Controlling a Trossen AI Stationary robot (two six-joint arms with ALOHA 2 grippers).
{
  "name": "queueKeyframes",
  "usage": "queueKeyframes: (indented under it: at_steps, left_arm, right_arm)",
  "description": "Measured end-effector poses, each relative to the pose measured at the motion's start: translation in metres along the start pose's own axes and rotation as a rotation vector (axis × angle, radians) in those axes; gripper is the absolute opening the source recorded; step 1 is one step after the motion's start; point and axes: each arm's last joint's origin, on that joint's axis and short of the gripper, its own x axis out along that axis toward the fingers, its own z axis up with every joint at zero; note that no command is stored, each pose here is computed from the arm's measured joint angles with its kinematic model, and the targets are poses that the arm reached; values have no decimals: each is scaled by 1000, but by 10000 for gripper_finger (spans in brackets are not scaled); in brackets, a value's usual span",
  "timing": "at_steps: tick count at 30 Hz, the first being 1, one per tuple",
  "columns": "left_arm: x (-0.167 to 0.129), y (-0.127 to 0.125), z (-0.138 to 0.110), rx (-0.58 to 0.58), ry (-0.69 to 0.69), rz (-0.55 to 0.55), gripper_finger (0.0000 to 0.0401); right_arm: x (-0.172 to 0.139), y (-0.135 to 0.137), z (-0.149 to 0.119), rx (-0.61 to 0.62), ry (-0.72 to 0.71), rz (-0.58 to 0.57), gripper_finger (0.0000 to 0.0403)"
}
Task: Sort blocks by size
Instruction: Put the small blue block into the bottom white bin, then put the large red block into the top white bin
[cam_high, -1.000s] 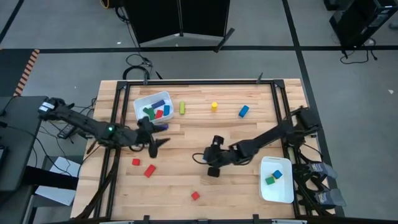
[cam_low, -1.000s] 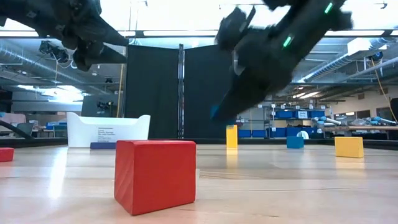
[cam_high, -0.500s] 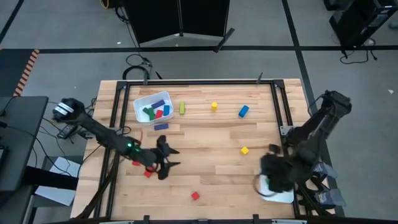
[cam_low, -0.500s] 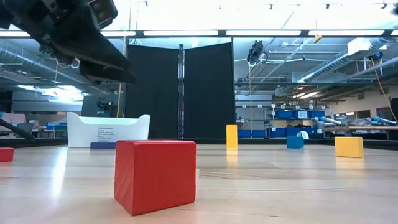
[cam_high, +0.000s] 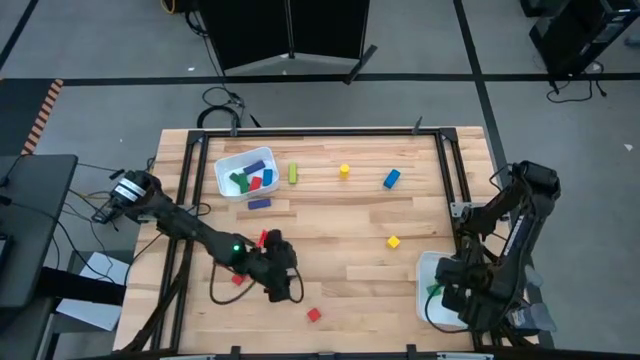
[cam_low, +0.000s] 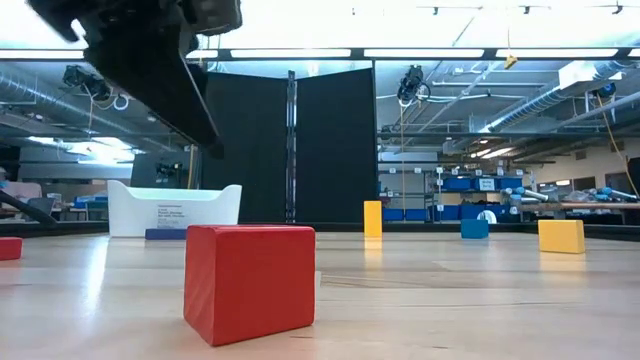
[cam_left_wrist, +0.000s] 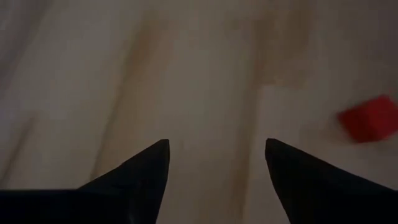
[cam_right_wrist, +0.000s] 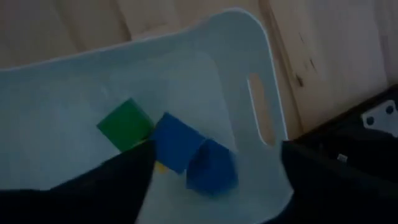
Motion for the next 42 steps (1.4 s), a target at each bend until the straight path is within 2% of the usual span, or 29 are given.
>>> queueKeyframes:
  at_steps: [2,5,9,14,25,29,33,37,42]
  left_arm:
    - [-7,5,-4,-104,92,87,275]
    - [-16,8,-22,-201,213,198,274]
    - [-24,1,-48,-298,319,231,274]
    - [-31,-4,-71,-369,345,293,273]
    - [-21,2,-106,-424,420,292,273]
    - [-13,4,-115,-426,427,236,270]
    - [-9,6,-120,-397,423,198,231]
    - [-8,6,-120,-364,429,188,135]
    - [-11,7,-111,-314,420,156,130]
  right_arm:
    - [0,2,1,20,-53,17,388]
    - [-1,7,5,40,-174,75,372]
    - [0,13,13,45,-273,115,337]
    - [1,16,29,16,-329,128,313]
    - [6,24,68,-52,-367,194,306]
    - [8,25,79,-59,-385,210,301]
    - [9,24,90,-57,-395,212,295]
    - [11,22,99,-49,-402,210,289]
    - [10,24,113,-58,-470,242,284]
